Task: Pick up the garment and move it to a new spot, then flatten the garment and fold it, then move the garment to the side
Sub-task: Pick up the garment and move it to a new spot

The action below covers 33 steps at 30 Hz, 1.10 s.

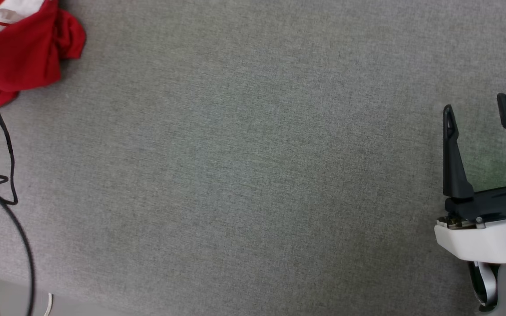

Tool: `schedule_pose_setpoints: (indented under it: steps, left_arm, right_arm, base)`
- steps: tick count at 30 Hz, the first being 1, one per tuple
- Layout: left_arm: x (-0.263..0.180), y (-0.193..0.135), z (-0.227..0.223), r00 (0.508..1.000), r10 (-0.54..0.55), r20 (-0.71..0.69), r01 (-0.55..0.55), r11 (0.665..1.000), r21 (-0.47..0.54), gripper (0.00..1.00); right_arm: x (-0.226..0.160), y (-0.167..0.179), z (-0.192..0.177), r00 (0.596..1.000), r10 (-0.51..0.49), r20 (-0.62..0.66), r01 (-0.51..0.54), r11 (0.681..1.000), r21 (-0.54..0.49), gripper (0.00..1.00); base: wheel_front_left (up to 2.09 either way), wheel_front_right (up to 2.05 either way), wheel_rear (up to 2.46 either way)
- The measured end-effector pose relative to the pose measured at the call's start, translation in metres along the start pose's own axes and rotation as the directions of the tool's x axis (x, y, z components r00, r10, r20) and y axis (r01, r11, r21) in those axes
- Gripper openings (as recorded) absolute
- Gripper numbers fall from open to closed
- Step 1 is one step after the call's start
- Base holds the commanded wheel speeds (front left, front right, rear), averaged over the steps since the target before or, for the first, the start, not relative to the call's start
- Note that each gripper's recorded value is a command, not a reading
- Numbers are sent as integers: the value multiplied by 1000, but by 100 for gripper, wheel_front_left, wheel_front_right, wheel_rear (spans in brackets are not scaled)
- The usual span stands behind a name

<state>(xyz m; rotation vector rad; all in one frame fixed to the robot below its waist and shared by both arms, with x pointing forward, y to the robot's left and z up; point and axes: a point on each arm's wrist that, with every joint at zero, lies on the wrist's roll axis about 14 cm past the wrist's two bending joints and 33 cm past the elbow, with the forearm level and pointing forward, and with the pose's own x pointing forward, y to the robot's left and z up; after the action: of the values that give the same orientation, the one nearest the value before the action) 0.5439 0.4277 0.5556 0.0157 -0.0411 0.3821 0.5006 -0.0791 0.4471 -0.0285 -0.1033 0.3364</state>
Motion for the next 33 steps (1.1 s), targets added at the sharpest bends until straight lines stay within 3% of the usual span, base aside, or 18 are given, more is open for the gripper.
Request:
schedule_pose_setpoints:
  steps: [4,10,13,21,27,28,29,33]
  left_arm:
    - [2,2,-49,966,-20,-256,4,998,-62,100]
    - [-18,-1,-108,811,-83,-580,-15,987,-163,100]
    - [-33,-2,-132,705,-112,-700,-28,982,-186,100]
    - [-70,-4,-184,488,-136,-862,-65,979,-191,100]
    - [-75,-8,-199,428,-133,-894,-47,985,-169,97]
    - [-75,-8,-199,428,-133,-894,-47,985,-169,22]
    - [-74,-8,-199,426,-129,-895,-39,986,-161,0]
    - [-71,-3,-191,455,-109,-884,-17,991,-131,0]
  right_arm:
    - [0,-3,-6,1000,-4,-8,4,1000,-14,100]
    - [-1,-7,-11,1000,-11,-18,11,999,-30,100]
    - [-1,-8,-14,1000,-14,-23,14,999,-33,100]
    - [-2,-10,-21,999,-16,-35,15,999,-41,100]
    - [-1,-12,-27,999,-22,-45,20,999,-41,100]
    - [-1,-12,-27,999,-22,-45,20,999,-41,100]
    - [-1,-13,-27,999,-24,-45,22,999,-42,100]
    - [-1,-15,-21,999,-30,-34,29,999,-44,100]
  base:
    - [0,0,0]
    - [0,0,0]
    - [0,0,0]
    - [0,0,0]
    - [0,0,0]
    - [0,0,0]
    - [0,0,0]
    - [0,0,0]
